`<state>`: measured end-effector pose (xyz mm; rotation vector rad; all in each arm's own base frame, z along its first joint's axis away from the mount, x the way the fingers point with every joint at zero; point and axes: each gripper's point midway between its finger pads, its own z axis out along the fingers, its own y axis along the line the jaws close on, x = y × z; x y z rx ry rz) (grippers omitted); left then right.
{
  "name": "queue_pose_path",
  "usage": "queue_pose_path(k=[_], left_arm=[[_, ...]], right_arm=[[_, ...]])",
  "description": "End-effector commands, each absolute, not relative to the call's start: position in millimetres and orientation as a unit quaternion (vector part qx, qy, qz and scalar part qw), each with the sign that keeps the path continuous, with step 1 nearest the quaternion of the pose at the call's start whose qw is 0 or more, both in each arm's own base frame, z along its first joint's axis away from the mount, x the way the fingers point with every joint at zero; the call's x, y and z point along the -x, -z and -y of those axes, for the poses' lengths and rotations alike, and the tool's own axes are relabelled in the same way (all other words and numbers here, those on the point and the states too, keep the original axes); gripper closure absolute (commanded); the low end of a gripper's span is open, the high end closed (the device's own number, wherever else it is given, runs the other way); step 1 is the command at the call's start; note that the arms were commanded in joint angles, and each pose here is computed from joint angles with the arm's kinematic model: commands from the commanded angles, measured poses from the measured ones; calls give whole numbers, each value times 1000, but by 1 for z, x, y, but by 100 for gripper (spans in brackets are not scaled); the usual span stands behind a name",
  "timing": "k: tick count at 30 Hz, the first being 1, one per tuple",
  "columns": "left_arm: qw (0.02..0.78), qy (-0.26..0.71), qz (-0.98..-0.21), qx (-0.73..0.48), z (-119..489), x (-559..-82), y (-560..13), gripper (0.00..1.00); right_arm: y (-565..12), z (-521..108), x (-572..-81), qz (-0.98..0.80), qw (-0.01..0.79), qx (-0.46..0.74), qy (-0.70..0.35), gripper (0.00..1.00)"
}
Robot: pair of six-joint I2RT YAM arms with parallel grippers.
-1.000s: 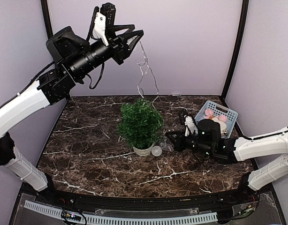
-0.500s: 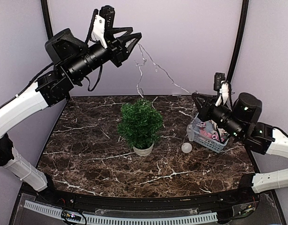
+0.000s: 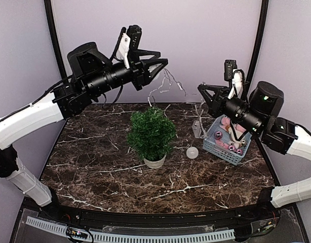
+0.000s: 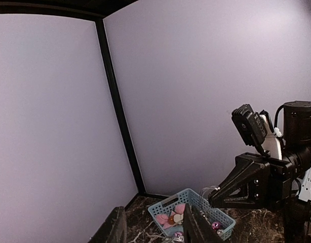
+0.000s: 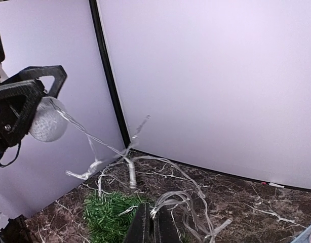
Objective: Decorate the small christmas tree
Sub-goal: Pass from the left arm to the right
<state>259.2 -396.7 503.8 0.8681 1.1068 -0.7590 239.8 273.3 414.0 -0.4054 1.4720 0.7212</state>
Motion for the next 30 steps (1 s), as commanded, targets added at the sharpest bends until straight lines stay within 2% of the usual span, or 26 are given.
queue_pose_path(k=[1,13,19,24,30], left_arm=[[650,373,-525,-403,415,-263,-469,97],[607,385,-566,-404,425,-269,-418,94],[573,434,-560,-412,429,-252,-409,88],[558,445,-567,-411,434,-252,-398,88],[570,418,-588,-392,441,-276,-391,88]], right_arm=[[-441,-280,-225,-620,668,198,-361,100],[-452,-310,-191,-595,610,291,-434,100],[-459,-312,-185,-588,606,297,-447,100],[-463,-313,-184,-579,607,297,-456,100],[-467,-311,-183,-575,610,293,-459,100]])
